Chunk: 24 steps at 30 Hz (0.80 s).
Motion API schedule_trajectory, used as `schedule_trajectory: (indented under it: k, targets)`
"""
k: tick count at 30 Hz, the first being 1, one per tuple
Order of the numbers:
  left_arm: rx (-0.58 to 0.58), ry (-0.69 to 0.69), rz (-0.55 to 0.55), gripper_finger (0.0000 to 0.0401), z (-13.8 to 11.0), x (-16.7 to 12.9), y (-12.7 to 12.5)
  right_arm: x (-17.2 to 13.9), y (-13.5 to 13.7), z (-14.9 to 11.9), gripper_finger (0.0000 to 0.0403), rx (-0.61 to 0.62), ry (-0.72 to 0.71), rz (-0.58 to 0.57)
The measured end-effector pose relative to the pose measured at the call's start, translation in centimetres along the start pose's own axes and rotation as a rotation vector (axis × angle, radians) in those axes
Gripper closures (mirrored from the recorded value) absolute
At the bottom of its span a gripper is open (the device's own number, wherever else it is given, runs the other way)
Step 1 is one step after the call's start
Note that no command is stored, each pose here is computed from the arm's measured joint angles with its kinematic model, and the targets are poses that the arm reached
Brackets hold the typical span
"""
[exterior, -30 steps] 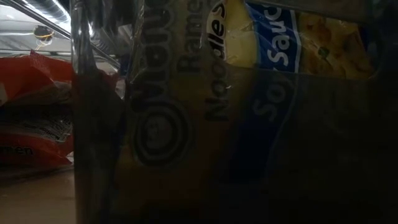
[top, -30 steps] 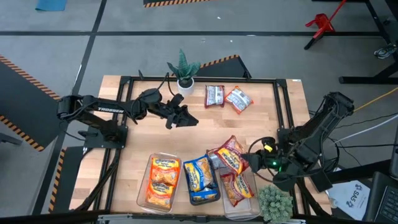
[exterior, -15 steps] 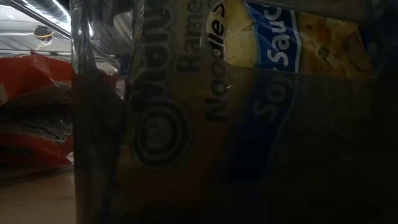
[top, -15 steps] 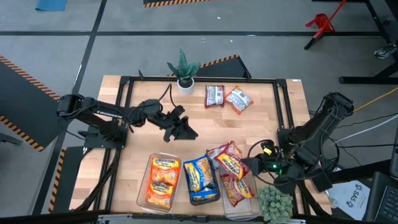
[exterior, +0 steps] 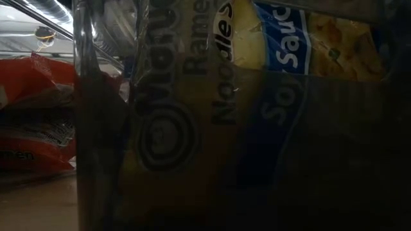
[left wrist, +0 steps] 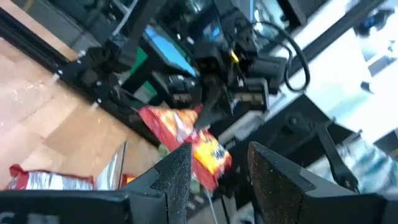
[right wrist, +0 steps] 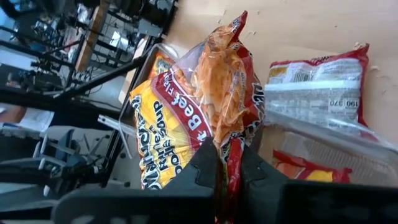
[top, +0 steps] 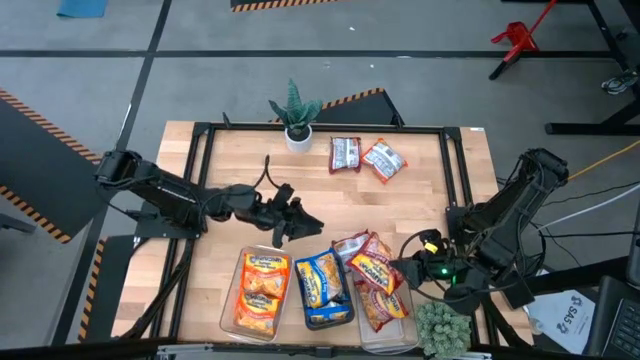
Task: Sort Maruchan noodles
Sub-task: Put the red noodle pack into the right transparent bin
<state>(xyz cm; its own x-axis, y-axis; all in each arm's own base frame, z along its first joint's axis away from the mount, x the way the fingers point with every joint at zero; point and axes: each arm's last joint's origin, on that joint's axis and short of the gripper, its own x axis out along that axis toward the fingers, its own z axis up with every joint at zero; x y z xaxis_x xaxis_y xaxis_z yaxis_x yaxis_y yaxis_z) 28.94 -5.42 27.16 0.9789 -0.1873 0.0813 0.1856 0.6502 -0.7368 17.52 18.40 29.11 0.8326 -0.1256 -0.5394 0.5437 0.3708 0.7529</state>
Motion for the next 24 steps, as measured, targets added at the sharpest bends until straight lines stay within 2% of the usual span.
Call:
schedule_trajectory:
  k: [3, 7, 12, 15, 19, 24]
  targets:
    - [-0.006, -0.017, 0.019, 0.0250, -0.6, 1.1, -0.4, 0.0, 0.0, 0.0, 0.0403, -0.006, 0.001, 0.001]
    - [-0.009, -0.019, -0.010, 0.0250, -0.9, 3.8, -1.4, 0.1, 0.0, 0.1, 0.0403, -0.072, -0.011, 0.003]
    - [-0.013, 0.042, -0.056, 0.0250, -1.5, 7.6, -1.6, 0.0, 0.0, 0.1, 0.0403, -0.134, -0.008, 0.002]
    - [-0.053, 0.082, -0.076, 0.0250, -2.0, 9.0, -1.3, 0.0, 0.2, 0.0, 0.0403, -0.161, 0.000, 0.011]
    - [-0.089, 0.187, -0.066, 0.0250, -3.0, 9.8, -0.6, 0.0, 0.3, -0.3, 0.0403, -0.219, 0.077, 0.022]
    - [-0.115, 0.304, 0.018, 0.0250, -4.2, 9.6, 0.1, -0.9, 0.1, -1.2, 0.0403, -0.264, 0.126, 0.034]
